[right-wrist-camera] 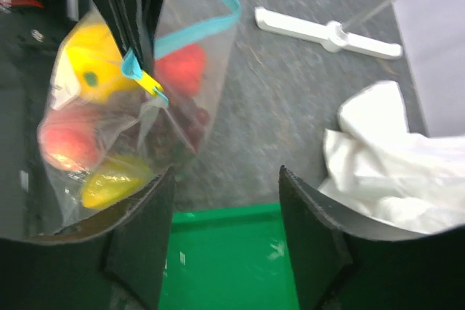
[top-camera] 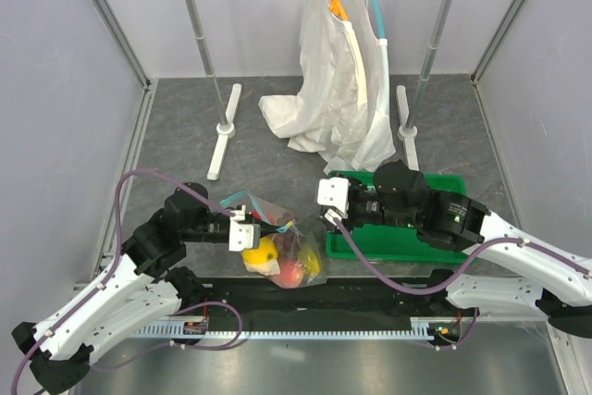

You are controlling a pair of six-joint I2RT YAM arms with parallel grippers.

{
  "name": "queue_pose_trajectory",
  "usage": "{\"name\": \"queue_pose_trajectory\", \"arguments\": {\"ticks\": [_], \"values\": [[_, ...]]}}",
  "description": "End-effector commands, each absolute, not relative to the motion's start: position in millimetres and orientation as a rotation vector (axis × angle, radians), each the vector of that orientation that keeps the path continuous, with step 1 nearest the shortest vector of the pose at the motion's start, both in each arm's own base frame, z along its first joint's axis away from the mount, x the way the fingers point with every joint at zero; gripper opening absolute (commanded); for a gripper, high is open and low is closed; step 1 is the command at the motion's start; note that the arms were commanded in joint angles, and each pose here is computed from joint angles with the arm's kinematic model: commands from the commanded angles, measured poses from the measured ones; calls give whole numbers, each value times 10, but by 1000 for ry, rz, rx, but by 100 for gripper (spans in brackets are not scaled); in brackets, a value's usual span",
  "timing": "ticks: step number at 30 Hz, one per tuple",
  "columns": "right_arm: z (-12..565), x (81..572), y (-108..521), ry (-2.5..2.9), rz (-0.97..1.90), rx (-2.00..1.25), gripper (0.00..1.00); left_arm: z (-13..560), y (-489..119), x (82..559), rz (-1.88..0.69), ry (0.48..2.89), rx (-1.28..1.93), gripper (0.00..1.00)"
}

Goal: Place the food in the zip-top bag and seal the zipper
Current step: Zip the zipper food storage bag at the center of the board.

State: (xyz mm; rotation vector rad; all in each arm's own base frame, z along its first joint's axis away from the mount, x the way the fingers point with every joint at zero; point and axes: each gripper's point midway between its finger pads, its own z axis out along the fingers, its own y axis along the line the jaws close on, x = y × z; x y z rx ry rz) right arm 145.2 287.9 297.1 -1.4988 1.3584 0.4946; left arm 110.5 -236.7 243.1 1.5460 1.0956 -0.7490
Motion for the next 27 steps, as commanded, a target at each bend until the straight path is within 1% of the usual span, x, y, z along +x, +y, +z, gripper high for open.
{"name": "queue_pose_trajectory", "arguments": {"ticks": [1, 3, 5, 8, 9, 11, 17, 20, 23, 24, 25, 26, 27], "values": [[3059, 1235, 3061, 1280, 710, -1459, 61, 2700, -2393, 1054, -745, 954, 1495, 2], [3034, 1157, 3112, 1239, 754, -1494, 57, 2711, -2405, 1035, -763, 953, 1498, 2], [2927, 1109, 3170, 1264, 804, -1508, 57, 2730, -2420, 1041, -767, 950, 1497, 2], [2890, 1009, 3282, 1303, 921, -1494, 62, 2786, -2427, 1106, -738, 952, 1473, 2], [2884, 1017, 3323, 1307, 939, -1474, 68, 2790, -2427, 1119, -732, 952, 1467, 2], [2861, 1093, 3369, 1342, 932, -1423, 70, 2816, -2420, 1119, -720, 935, 1464, 2], [2776, 1293, 3467, 1482, 986, -1294, 67, 2844, -2388, 1153, -675, 916, 1449, 2], [2683, 1370, 3487, 1553, 1030, -1264, 60, 2855, -2384, 1170, -666, 915, 1436, 2], [2679, 1375, 3525, 1537, 1052, -1277, 50, 2849, -2381, 1171, -669, 923, 1432, 2], [2699, 1353, 3544, 1510, 1067, -1295, 36, 2845, -2377, 1168, -671, 927, 1430, 2], [2707, 1340, 3551, 1496, 1070, -1306, 27, 2844, -2377, 1178, -668, 931, 1427, 2], [2707, 1348, 3550, 1474, 1055, -1323, 7, 2837, -2363, 1205, -656, 948, 1416, 2], [2721, 1348, 3533, 1461, 1044, -1326, 0, 2820, -2354, 1222, -654, 970, 1408, 2]]}}
